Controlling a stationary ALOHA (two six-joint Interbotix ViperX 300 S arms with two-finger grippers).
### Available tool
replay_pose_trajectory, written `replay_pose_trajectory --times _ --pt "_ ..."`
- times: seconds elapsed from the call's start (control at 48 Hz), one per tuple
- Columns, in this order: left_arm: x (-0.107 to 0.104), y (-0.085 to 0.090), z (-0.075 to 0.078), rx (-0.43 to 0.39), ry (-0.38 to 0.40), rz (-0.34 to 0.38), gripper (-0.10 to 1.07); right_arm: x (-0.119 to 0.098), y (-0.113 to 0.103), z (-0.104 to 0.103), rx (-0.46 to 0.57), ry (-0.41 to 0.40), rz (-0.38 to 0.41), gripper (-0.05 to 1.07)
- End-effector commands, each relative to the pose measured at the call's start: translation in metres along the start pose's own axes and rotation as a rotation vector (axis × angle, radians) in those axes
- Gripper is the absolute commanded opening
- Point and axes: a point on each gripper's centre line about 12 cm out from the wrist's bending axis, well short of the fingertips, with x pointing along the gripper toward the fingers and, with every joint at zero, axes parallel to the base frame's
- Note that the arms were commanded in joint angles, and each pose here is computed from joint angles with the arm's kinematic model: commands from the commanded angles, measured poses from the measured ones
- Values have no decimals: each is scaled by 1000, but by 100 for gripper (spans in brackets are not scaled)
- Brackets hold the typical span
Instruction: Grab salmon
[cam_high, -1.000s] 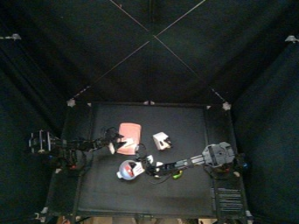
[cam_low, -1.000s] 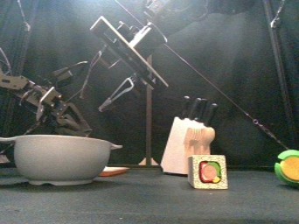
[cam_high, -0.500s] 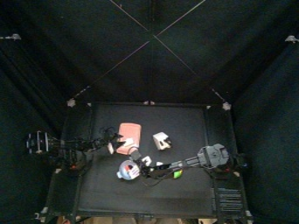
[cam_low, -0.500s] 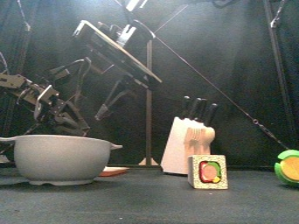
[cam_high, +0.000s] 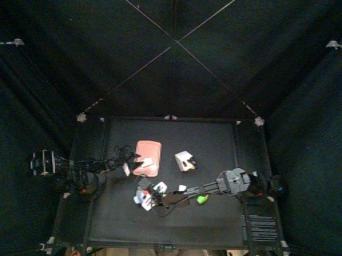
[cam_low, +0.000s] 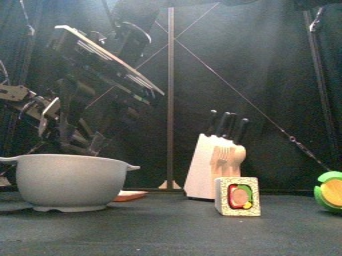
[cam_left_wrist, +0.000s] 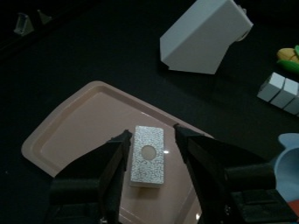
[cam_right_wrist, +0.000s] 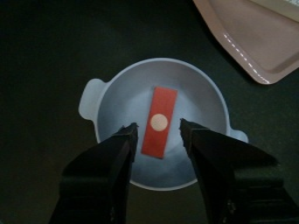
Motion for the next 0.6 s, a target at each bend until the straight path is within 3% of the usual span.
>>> replay_pose_trajectory --times 0.0,0.583 --pt "1 0 4 -2 -14 3 82 -14 5 16 25 -29 28 80" --pt "1 0 3 -1 -8 3 82 15 3 11 54 8 24 81"
